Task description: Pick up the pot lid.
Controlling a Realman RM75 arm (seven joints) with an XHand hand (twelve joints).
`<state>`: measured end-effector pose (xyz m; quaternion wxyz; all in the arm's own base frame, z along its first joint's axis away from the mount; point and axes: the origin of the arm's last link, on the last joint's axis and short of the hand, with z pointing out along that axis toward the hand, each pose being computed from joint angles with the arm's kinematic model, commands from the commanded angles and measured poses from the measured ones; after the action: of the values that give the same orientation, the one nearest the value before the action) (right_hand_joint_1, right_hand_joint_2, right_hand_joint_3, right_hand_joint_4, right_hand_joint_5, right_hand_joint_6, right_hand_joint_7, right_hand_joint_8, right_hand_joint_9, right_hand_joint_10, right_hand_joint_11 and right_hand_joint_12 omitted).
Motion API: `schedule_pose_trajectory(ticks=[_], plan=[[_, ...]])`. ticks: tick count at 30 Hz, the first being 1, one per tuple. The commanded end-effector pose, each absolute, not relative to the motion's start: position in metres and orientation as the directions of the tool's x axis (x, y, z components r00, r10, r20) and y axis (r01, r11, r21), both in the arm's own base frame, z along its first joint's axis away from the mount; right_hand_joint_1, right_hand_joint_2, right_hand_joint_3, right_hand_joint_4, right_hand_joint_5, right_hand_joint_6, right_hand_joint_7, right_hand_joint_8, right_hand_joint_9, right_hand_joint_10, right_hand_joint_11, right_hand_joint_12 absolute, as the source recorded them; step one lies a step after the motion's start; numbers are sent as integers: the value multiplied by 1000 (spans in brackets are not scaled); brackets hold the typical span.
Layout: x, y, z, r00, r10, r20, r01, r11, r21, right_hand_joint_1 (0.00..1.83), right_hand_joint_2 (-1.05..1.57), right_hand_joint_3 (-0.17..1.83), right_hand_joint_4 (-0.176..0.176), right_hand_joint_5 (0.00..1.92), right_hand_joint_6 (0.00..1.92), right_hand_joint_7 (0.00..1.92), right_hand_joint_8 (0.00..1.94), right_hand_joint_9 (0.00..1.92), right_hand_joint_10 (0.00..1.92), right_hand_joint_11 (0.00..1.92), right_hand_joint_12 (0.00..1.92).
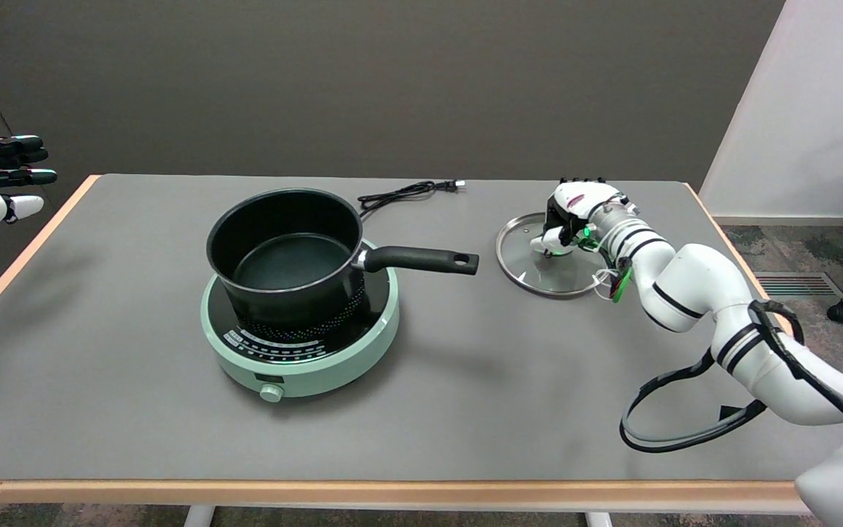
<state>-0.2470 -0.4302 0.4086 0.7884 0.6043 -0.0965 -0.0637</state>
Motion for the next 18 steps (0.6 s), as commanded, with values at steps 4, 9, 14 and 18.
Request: schedule_pose_trajectory(ticks=[4,9,14,18], plan=[[-201,-434,389,995,-95,31,-17,153,988,1209,1158,141,-176,744,1319,791,1367,798,1884,271,1921],[-185,-432,380,998,-55,16,-10,113,994,1210,1155,141,-176,754,1308,794,1364,812,1893,284,1921],[-174,-430,373,1000,-24,9,-7,82,997,1212,1150,148,-176,751,1309,800,1355,812,1888,295,1921],[-160,-429,367,1000,13,3,-4,54,999,1212,1149,144,-176,761,1299,802,1353,819,1894,300,1921]])
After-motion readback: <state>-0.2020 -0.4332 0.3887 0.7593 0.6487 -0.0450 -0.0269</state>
